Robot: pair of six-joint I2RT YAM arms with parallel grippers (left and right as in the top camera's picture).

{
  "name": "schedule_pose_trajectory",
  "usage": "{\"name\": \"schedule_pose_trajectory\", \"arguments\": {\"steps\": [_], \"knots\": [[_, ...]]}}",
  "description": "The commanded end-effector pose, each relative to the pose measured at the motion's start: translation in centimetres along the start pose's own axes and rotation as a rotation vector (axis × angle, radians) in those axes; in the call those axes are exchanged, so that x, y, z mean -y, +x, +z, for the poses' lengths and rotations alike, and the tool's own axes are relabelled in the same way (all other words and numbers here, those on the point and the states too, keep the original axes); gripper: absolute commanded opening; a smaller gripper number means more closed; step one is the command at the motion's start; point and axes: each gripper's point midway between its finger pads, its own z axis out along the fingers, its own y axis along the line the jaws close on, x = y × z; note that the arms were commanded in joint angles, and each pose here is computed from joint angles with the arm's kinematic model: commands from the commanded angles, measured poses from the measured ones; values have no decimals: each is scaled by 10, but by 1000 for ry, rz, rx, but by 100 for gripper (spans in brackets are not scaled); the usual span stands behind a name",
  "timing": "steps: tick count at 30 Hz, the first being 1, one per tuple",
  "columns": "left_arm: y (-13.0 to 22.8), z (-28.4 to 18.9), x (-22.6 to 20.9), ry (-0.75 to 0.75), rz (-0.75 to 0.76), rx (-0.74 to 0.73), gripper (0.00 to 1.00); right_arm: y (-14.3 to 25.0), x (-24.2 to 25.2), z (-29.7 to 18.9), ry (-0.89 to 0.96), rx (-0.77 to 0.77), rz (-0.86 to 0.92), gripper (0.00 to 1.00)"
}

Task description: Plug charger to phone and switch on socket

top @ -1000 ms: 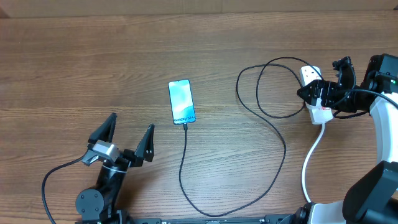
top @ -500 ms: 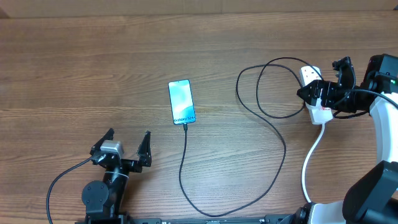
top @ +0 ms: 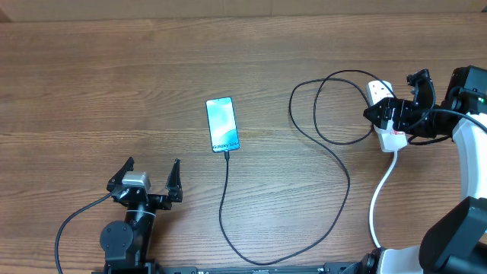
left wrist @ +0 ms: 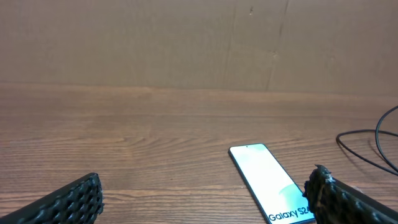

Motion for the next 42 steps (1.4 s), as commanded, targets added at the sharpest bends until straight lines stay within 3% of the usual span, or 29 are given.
{"name": "schedule_pose_trajectory", "arguments": {"steps": [1, 32, 42], "knots": [[0, 0, 0, -6, 31, 6, 100, -4, -5, -7, 4, 24, -30, 100], [0, 0, -1, -6, 31, 6, 100, -5, -6, -8, 5, 28, -32, 100], [0, 0, -1, -6, 31, 6, 100, -17, -41, -70, 50, 212, -149, 100]]}}
